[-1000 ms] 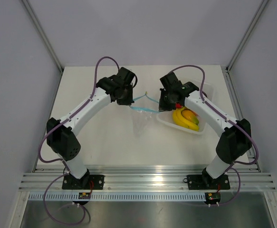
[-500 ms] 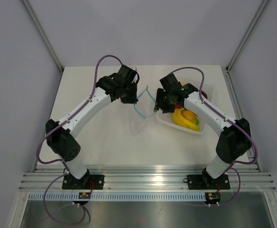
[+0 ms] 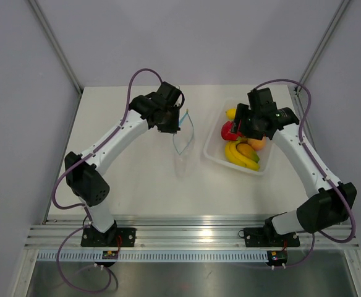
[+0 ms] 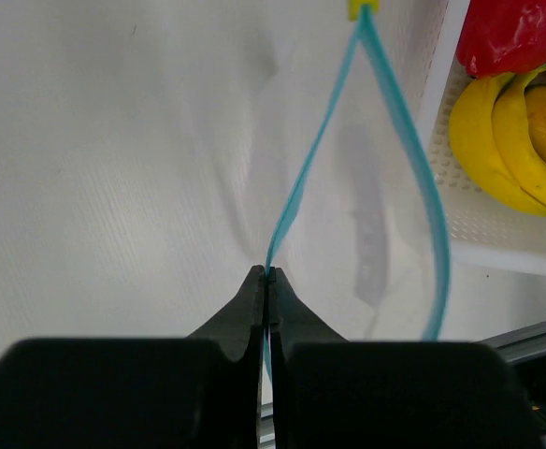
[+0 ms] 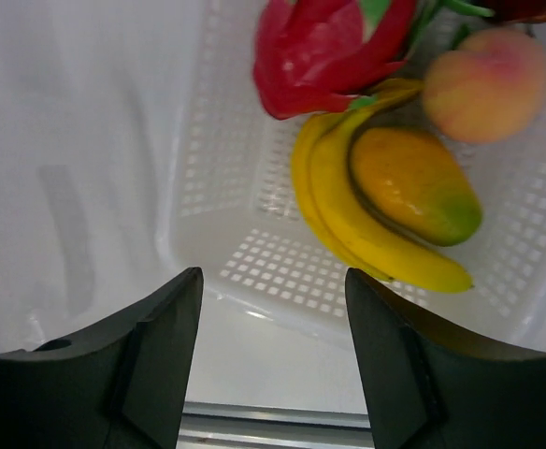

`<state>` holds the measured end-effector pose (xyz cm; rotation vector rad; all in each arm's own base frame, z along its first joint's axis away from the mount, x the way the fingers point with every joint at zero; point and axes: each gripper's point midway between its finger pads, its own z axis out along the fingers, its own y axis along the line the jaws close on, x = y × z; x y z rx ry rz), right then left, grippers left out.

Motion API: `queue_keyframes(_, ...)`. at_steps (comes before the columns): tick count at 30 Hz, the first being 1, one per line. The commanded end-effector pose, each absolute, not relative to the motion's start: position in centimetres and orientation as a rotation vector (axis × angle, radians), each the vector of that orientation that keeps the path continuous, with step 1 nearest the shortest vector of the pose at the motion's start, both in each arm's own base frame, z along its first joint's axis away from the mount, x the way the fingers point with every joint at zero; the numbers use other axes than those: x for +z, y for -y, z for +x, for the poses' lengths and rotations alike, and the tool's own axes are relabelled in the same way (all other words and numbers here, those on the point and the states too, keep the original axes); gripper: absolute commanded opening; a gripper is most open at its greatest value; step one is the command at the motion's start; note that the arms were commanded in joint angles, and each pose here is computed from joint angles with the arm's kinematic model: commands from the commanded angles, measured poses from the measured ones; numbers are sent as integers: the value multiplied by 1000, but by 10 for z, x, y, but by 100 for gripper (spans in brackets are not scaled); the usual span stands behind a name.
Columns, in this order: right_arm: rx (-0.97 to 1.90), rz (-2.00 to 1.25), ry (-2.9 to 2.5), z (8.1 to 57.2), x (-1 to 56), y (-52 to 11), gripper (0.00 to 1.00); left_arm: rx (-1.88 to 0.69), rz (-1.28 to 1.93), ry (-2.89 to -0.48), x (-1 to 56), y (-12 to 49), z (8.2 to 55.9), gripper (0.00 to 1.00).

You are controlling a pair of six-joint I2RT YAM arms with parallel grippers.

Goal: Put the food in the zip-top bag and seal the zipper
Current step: Open the zipper of the food storage bag, then pick up the fake fruit from the bin.

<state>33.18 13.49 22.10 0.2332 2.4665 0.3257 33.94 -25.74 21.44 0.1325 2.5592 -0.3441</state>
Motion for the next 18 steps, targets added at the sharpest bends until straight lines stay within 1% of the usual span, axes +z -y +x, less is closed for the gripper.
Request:
queue_keyframes(1, 138, 227, -2577, 325, 188, -102, 70, -315, 157, -2503, 233, 256, 349, 0)
queue_keyframes(5, 125, 183, -2653, 330, 167, -106, 74, -268, 186, -2491, 236, 250, 353, 0)
queue_keyframes(9, 179, 139, -2677, 334, 159, -116, 74, -253, 192, -2486, 240, 249, 354, 0)
queue_keyframes(14, 213, 83, -2774, 337, 124, -126, 73, -257, 201, -2494, 236, 250, 353, 0)
queue_keyframes(18, 197, 44, -2783, 343, 110, -127, 73, -263, 201, -2502, 232, 251, 352, 0)
